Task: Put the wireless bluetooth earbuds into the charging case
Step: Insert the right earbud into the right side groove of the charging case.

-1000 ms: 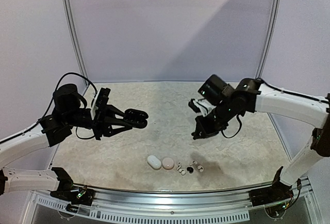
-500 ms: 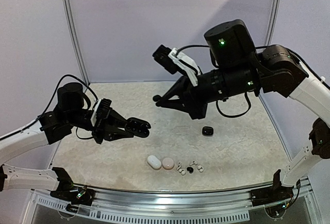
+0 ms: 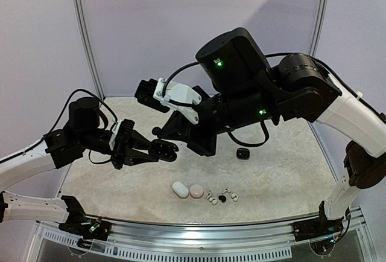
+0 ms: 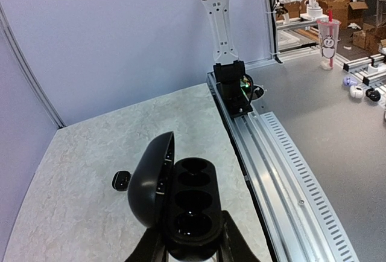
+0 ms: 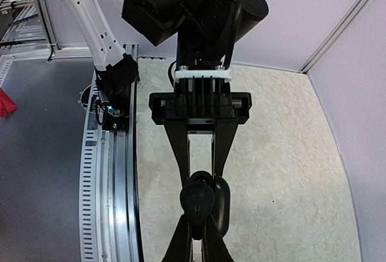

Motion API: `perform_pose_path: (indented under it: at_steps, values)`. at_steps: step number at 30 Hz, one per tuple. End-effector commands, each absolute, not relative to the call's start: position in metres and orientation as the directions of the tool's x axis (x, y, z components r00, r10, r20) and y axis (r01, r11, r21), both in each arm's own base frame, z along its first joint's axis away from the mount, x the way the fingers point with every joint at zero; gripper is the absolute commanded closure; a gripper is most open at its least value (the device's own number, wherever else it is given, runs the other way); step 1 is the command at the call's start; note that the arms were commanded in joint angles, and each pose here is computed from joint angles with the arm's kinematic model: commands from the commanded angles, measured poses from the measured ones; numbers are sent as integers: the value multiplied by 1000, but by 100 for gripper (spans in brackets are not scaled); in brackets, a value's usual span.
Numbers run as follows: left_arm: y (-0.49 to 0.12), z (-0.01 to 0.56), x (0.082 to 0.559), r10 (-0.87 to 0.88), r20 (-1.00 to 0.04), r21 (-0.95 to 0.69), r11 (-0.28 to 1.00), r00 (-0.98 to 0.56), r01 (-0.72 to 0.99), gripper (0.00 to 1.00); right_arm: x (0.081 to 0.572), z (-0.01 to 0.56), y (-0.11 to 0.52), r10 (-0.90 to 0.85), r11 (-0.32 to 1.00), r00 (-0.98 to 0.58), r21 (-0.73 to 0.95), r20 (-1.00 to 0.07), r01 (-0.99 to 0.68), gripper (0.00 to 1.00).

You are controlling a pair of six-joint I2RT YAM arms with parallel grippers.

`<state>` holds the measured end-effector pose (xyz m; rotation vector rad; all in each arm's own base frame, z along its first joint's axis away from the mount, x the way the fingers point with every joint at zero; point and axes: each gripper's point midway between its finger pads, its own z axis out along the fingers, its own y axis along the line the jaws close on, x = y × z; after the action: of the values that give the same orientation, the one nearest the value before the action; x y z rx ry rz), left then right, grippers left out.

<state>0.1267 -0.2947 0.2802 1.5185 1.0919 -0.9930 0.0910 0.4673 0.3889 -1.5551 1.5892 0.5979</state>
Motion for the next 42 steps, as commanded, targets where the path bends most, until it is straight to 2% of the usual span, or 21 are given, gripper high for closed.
perform_pose_path:
  at_steps: [1, 10, 20, 25, 34, 42]
  values:
    - [-296, 292, 123, 149, -946, 273, -111, 288, 955, 100, 98, 376, 476, -639, 137, 144, -296, -756, -945, 100]
    - [-294, 293, 125, 142, -942, 296, -79, 305, 952, 100, 99, 362, 471, -663, 153, 113, -282, -740, -947, 100]
    - [-295, 301, 127, 108, -963, 244, -45, 247, 969, 100, 102, 336, 452, -742, 161, 74, -285, -666, -945, 100]
    - [-296, 303, 124, 88, -974, 205, -61, 209, 977, 100, 108, 332, 453, -754, 173, 82, -317, -651, -932, 100]
    - [-295, 301, 121, 99, -963, 244, -87, 253, 966, 100, 120, 334, 450, -766, 194, 90, -362, -636, -912, 100]
    - [-295, 303, 122, 99, -965, 235, -78, 242, 969, 100, 119, 325, 449, -792, 153, 112, -373, -600, -915, 99]
